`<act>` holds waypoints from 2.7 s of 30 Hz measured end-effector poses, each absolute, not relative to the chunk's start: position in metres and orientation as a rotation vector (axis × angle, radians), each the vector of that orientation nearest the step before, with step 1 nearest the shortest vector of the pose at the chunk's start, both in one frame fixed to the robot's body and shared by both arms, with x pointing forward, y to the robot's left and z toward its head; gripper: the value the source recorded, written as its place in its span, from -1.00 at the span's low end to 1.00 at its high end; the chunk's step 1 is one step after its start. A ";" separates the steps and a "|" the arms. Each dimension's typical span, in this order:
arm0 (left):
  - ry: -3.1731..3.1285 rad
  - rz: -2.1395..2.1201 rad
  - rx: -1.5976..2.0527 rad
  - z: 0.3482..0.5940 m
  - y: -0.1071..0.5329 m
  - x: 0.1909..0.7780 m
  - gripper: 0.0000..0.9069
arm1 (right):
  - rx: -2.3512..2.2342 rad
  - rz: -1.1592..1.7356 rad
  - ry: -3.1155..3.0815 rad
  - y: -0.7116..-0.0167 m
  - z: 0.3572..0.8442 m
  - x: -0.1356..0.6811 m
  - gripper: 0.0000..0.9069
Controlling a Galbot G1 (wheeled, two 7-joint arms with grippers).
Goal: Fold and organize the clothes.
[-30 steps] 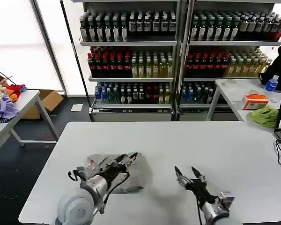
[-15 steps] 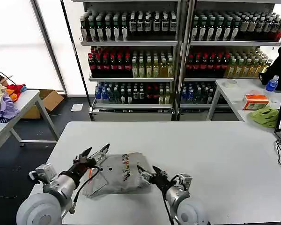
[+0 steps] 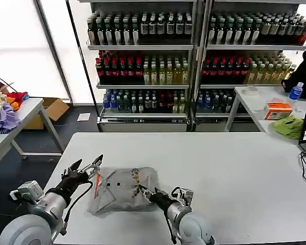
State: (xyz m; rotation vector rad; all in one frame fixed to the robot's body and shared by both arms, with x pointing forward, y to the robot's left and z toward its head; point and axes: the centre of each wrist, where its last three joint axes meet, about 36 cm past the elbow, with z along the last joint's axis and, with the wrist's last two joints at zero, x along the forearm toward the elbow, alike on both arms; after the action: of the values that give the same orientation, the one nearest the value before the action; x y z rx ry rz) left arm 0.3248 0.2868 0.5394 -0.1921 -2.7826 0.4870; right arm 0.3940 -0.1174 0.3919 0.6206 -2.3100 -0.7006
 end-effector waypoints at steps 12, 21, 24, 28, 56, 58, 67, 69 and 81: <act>-2.803 0.478 -0.175 0.538 0.300 0.332 1.00 | 0.569 -0.645 -2.386 -0.162 0.397 0.387 -1.00; -2.781 0.442 -0.168 0.527 0.305 0.337 1.00 | 0.564 -0.467 -2.495 -0.213 0.404 0.378 -1.00; -2.774 0.435 -0.165 0.523 0.304 0.336 1.00 | 0.530 -0.406 -2.520 -0.232 0.406 0.375 -1.00; -2.764 0.440 -0.169 0.519 0.301 0.335 1.00 | 0.485 -0.336 -2.550 -0.253 0.410 0.370 -1.00; -2.758 0.414 -0.239 0.513 0.287 0.334 1.00 | 0.248 -0.274 -2.743 -0.307 0.440 0.346 1.00; -2.761 0.413 -0.240 0.513 0.286 0.334 1.00 | 0.253 -0.264 -2.758 -0.295 0.442 0.349 1.00; -2.765 0.410 -0.222 0.514 0.287 0.328 1.00 | 0.276 -0.143 -2.773 -0.214 0.440 0.371 1.00; -2.764 0.410 -0.214 0.513 0.288 0.326 1.00 | 0.264 -0.120 -2.761 -0.201 0.435 0.375 1.00; -2.757 0.424 -0.200 0.508 0.284 0.323 1.00 | 0.180 0.054 -2.683 -0.169 0.406 0.376 1.00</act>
State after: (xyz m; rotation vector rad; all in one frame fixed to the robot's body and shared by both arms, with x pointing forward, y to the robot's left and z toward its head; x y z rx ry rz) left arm 0.3230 0.2839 0.5084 -0.2002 -2.7566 0.4236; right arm 0.3756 -0.1686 0.4065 0.1802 -2.6831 0.0540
